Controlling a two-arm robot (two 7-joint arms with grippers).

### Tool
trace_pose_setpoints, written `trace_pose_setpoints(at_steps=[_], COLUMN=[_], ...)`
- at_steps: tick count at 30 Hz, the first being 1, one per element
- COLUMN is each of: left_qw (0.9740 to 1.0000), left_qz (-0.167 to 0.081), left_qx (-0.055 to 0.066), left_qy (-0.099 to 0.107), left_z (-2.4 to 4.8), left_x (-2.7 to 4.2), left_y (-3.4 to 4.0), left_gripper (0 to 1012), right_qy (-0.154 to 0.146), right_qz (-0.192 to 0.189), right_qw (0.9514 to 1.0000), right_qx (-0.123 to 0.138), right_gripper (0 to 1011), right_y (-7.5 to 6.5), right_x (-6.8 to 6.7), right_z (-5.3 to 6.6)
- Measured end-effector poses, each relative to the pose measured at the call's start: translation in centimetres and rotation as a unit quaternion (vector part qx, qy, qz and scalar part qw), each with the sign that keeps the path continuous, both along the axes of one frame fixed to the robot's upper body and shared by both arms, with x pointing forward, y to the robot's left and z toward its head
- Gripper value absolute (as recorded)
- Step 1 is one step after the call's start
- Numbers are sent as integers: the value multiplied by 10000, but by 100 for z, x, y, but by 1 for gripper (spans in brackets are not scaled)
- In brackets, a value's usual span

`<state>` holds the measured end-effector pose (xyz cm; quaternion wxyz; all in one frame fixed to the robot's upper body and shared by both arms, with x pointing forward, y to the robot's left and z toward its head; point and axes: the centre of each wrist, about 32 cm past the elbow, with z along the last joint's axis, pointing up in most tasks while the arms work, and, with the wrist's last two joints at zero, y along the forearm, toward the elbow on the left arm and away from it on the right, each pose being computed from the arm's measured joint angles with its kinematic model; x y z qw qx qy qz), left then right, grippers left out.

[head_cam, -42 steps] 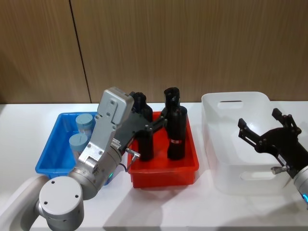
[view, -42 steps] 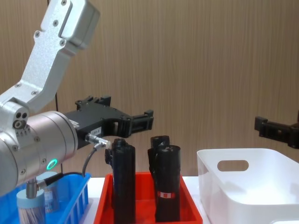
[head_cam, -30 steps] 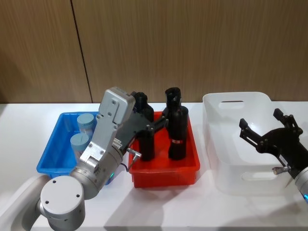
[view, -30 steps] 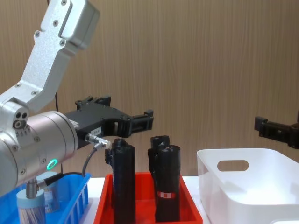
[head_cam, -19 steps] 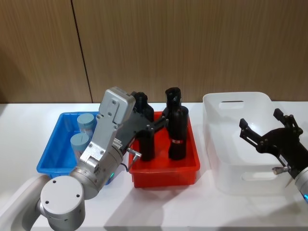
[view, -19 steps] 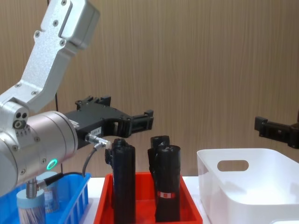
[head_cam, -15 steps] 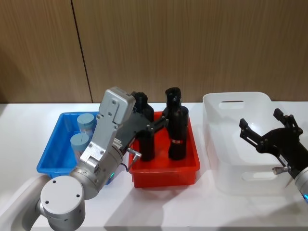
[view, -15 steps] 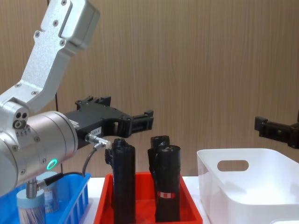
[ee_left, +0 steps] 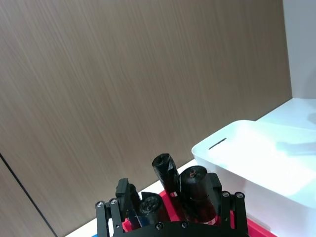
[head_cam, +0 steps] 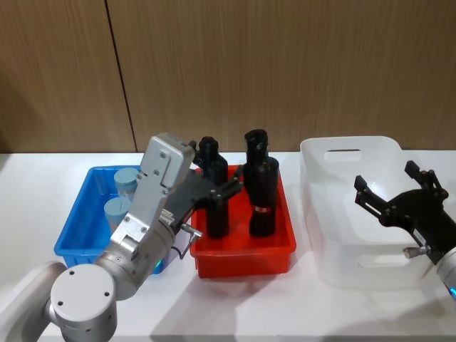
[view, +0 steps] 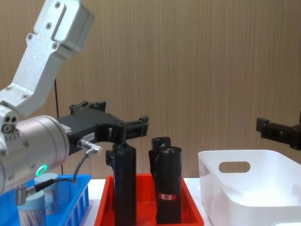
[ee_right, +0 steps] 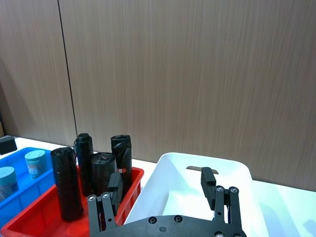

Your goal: Pick the cotton swabs from the blue box and place them into the white box.

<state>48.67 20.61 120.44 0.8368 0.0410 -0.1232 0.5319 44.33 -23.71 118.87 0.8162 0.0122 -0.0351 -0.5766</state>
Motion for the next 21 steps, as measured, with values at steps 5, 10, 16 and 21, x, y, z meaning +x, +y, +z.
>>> trace_pose_setpoints(at_steps=[5,10,16,21], left_qw=[9999,9993,9974,9940], left_qz=[86,279,535,813], left_qx=[12,-40,-173,-316], left_qy=[103,253,451,655], left_z=[3,-5,-22,-45], left_x=[-43,-100,-175,-257], left_y=[47,105,184,281], left_gripper=[1004,1004,1004,1004], right_qy=[0,0,0,0], right_qz=[0,0,0,0], right_qw=[10000,10000,10000,10000], right_qx=[0,0,0,0], right_gripper=[1002,1002,1002,1002], right_y=[0,0,0,0], right_x=[0,0,0,0], right_z=[0,0,0,0])
